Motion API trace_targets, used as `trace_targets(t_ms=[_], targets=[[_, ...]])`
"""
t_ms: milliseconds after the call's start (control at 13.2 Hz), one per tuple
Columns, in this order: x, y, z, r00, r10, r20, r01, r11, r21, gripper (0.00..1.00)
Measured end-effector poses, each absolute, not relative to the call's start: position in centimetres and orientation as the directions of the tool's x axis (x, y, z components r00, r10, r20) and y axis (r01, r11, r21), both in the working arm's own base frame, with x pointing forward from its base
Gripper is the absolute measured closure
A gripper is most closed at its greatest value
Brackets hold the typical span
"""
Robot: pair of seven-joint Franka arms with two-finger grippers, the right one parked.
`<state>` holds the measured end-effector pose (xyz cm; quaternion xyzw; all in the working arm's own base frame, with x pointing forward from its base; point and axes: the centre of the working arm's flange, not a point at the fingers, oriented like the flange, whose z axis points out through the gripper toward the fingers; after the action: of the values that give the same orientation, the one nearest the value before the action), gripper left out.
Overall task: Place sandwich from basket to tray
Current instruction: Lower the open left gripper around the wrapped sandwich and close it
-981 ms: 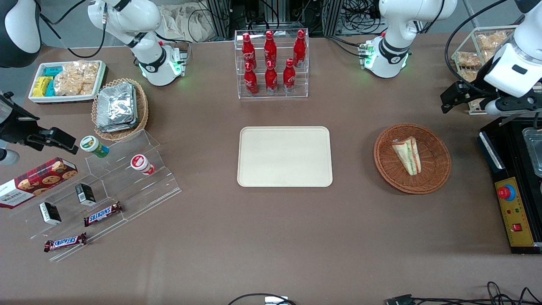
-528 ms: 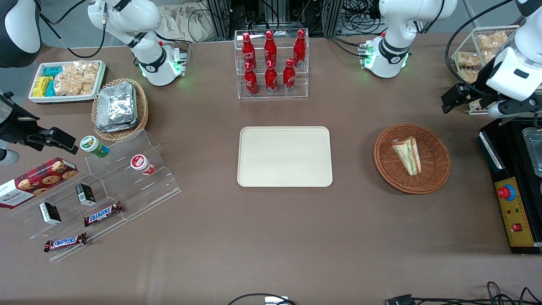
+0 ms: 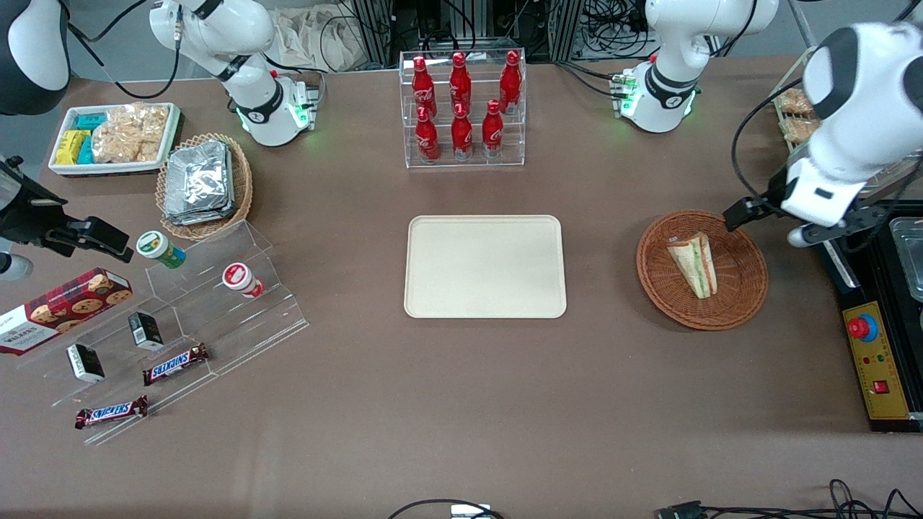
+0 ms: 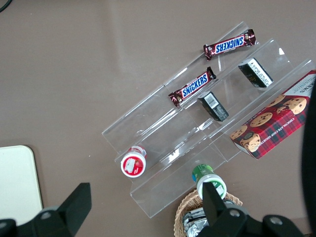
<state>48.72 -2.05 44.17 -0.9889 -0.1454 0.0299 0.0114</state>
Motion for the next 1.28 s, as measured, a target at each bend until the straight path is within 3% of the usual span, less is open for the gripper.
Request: trace_targets(t_ms=[302, 604, 1208, 1283], targets=[[46.8, -2.2, 36.7, 0.955, 0.297, -0.007, 0.297, -0.955, -0.011, 0.0], [45.5, -1.8, 31.4, 0.951, 0.31, 0.01, 0.31, -0.951, -0.007, 0.0], [44.8, -1.2, 24.7, 0.947, 0.319, 0.017, 0.32, -0.947, -0.015, 0.0], [44.8, -1.2, 24.7, 0.947, 0.32, 0.016, 0.32, -0.947, -0.015, 0.07]])
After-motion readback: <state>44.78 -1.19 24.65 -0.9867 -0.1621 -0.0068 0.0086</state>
